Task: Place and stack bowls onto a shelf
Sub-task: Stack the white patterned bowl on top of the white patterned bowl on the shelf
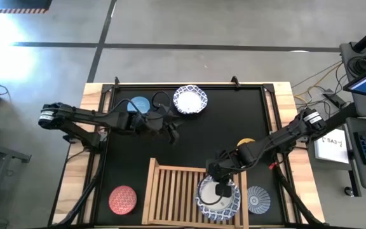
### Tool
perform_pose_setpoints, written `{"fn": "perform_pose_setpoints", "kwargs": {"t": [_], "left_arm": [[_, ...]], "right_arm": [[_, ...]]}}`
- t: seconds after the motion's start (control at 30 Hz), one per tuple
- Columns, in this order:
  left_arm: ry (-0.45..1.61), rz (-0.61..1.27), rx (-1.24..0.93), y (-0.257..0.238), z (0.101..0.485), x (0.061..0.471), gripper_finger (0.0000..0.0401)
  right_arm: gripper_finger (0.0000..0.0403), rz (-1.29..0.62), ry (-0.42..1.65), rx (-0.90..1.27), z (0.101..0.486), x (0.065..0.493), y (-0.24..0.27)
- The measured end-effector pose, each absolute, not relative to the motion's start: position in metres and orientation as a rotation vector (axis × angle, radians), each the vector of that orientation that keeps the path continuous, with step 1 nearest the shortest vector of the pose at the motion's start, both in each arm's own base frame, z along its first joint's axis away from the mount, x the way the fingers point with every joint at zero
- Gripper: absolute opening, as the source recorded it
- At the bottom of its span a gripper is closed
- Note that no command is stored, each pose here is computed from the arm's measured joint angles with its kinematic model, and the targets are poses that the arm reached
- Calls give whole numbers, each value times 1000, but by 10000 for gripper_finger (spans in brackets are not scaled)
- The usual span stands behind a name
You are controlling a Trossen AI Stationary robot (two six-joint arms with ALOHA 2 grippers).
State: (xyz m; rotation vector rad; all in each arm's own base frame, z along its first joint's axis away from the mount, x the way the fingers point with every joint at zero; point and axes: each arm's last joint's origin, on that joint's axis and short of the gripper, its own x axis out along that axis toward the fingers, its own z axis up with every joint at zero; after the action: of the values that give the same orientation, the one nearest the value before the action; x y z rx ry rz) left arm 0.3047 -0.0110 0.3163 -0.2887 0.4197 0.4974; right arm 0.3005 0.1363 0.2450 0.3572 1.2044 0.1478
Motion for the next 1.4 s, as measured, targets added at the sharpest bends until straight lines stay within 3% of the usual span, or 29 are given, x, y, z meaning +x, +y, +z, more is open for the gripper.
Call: {"fn": "perform_pose_setpoints", "kwargs": {"t": [0.47, 1.03, 1.4], "left_arm": [[422, 489, -286, -14, 316, 305, 137], [424, 490, -286, -14, 316, 304, 136], [445, 491, -279, -14, 314, 303, 136]], "right_arm": [[18, 118, 1267, 344, 239, 295, 134], [157, 126, 1260, 319, 257, 293, 125], [153, -74, 1216, 181, 276, 298, 88]]}}
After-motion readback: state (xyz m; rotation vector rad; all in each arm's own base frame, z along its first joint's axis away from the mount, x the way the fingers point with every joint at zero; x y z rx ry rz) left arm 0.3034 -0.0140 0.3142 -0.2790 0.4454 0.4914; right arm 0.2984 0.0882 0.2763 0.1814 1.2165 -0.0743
